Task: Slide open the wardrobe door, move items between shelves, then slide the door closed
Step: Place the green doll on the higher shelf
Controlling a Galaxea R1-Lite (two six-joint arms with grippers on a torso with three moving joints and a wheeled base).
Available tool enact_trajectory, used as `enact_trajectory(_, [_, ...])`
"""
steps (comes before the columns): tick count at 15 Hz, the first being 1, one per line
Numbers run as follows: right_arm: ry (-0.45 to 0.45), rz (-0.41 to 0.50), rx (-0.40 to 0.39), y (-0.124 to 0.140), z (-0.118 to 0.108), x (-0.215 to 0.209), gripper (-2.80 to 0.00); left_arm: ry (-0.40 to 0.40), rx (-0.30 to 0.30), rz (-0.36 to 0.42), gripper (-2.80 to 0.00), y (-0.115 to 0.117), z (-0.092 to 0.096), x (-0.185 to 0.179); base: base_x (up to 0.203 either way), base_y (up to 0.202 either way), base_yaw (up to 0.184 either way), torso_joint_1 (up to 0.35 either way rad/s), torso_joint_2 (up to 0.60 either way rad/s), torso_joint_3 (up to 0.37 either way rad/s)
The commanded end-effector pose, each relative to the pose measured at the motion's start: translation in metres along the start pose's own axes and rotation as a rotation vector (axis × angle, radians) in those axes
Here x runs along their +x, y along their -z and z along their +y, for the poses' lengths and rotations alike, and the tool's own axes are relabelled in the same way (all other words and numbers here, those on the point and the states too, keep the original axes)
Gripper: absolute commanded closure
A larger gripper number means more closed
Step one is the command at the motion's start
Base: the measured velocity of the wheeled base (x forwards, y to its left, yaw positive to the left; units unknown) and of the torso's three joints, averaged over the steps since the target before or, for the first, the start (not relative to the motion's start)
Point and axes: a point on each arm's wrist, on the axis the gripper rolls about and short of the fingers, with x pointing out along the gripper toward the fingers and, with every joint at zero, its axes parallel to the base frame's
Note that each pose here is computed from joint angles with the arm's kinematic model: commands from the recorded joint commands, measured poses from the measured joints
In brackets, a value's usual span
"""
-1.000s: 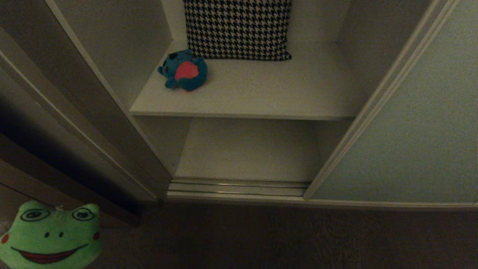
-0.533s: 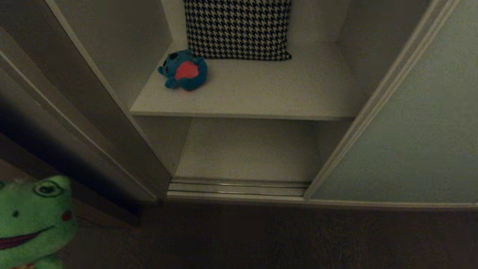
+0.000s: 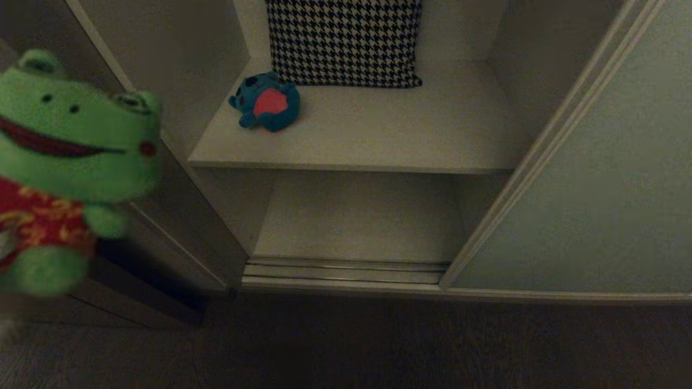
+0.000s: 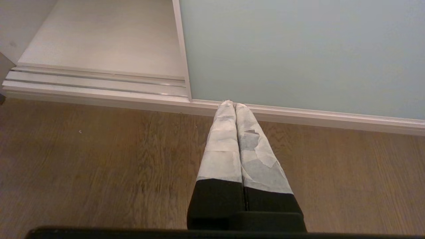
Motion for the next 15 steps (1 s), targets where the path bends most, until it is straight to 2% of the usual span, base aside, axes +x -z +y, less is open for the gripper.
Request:
enact_trajectory(1, [0.000,-0.003,0.000,0.000,0.000,0.000,0.00,0.059,-0.049,0.146,0.00,-0.003,0.021,0.094,0.000,0.000,0.000,0.000,0.00,0.000])
enact_trajectory(4, [0.000,-0.003,0.000,0.000,0.000,0.000,0.00,0.156,-0.074,0.078,0.00,-0.031,0.023,0.188,0.000,0.000,0.000,0.000,0.00,0.000])
enact_trajectory(6, [0.000,-0.002,0.000,0.000,0.000,0.000,0.00,0.210,-0.122,0.060,0.00,-0.033,0.015,0.249,0.000,0.000,0.000,0.000,0.00,0.000])
enact_trajectory(10, [0.000,-0.003,0.000,0.000,0.000,0.000,0.00,0.218,-0.169,0.077,0.00,0.008,-0.014,0.344,0.000,0.000,0.000,0.000,0.00,0.000])
enact_trajectory(12, [0.000,-0.002,0.000,0.000,0.000,0.000,0.00,0.181,-0.192,0.063,0.00,0.025,-0.023,0.374,0.000,0.000,0.000,0.000,0.00,0.000])
enact_trajectory(15, [0.000,-0.003,0.000,0.000,0.000,0.000,0.00,0.137,-0.270,0.028,0.00,0.038,-0.031,0.404,0.000,0.000,0.000,0.000,0.00,0.000])
